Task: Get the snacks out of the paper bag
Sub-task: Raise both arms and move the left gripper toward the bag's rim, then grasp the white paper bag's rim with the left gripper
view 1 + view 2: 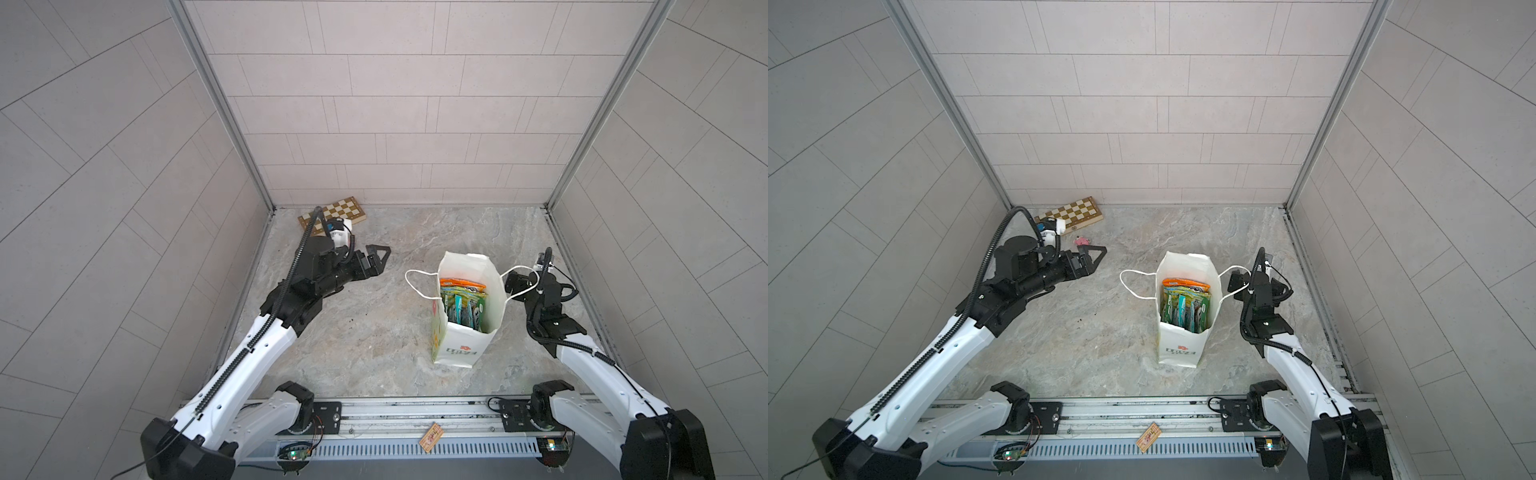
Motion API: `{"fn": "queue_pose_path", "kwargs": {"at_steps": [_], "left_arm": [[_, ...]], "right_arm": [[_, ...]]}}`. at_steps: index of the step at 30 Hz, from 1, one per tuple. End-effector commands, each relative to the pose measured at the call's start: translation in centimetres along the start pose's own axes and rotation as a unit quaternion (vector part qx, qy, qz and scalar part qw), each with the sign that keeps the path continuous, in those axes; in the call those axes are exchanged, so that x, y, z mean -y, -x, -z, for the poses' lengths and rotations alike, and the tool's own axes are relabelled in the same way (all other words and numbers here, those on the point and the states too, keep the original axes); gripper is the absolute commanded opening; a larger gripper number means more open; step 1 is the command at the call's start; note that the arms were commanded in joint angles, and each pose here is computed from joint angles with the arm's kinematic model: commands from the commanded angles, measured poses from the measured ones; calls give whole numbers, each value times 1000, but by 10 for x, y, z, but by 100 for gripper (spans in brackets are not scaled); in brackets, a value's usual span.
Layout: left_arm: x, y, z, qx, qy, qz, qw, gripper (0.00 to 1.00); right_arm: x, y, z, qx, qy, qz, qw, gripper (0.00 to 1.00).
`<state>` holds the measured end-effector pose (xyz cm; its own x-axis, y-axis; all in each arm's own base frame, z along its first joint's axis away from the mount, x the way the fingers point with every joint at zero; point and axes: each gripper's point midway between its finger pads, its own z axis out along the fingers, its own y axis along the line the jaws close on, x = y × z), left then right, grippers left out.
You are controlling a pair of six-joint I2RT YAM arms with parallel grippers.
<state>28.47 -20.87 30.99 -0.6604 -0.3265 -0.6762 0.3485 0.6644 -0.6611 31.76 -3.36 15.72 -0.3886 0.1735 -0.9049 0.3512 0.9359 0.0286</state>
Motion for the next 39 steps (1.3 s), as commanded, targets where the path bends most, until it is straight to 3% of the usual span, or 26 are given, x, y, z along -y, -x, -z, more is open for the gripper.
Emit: {"fn": "queue_pose_path", "kwargs": {"at_steps": [1,8,16,28,31,33,35,36,39], "left_arm": [[34,-3,3,-1,-46,20,999,93],[57,-17,-20,-13,-62,37,997,87],[73,-31,-40,-11,-77,60,995,74],[74,-47,-64,-34,-61,76,995,58],[77,-46,-66,-33,-68,74,994,39],[80,-44,-67,-30,-71,70,995,18],[81,-42,-67,-26,-73,66,995,4],[81,-42,-67,-25,-73,64,995,0],[81,-40,-64,-26,-71,54,996,0]], "right_arm": [[-4,-15,4,-28,17,-8,999,99],[-8,-19,4,-38,30,-17,999,99],[-11,-23,2,-44,36,-14,998,99],[-11,-26,1,-49,36,-9,998,99],[-14,-28,1,-52,43,-11,998,99],[-15,-29,2,-55,49,-15,997,99],[-17,-31,3,-60,55,-17,997,99],[-18,-33,3,-62,59,-18,996,99],[-20,-35,6,-69,66,-25,995,98]]}}
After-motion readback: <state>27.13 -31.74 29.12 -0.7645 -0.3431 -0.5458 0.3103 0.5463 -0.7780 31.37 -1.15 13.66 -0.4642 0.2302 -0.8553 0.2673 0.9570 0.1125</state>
